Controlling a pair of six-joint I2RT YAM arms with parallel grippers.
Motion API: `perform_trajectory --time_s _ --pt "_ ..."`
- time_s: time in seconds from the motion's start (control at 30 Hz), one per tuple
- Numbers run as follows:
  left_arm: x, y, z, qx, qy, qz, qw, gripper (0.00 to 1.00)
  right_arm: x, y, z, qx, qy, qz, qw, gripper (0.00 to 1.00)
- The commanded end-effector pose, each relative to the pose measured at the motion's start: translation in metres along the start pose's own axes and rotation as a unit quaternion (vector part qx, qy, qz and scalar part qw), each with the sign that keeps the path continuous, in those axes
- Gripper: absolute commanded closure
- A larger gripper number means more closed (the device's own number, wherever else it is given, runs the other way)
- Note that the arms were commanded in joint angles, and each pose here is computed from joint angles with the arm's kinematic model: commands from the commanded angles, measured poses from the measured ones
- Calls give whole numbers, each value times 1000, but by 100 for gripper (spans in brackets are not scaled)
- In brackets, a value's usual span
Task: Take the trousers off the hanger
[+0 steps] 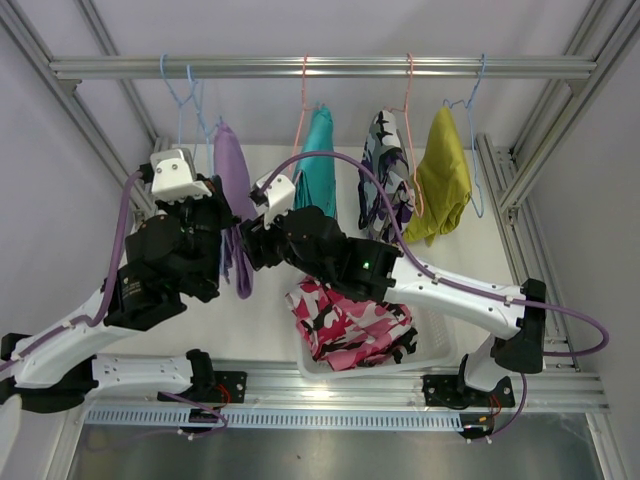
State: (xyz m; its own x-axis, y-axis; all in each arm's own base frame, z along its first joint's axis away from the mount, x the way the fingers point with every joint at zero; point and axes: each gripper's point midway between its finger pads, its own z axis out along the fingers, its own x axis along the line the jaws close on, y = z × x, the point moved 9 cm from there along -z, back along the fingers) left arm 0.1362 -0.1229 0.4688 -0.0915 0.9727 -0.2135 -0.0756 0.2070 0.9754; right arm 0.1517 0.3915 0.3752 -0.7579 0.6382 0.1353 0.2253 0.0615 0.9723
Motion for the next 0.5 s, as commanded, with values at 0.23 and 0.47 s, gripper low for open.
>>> perform_trajectory --time_s 0.23,0.47 --pt "-7 12 0 -12 -11 -28 999 100 -5 30 5 -46 29 26 998 40" --pt "-9 14 -3 -12 -26 -21 999 99 -19 30 13 -50 4 21 999 40"
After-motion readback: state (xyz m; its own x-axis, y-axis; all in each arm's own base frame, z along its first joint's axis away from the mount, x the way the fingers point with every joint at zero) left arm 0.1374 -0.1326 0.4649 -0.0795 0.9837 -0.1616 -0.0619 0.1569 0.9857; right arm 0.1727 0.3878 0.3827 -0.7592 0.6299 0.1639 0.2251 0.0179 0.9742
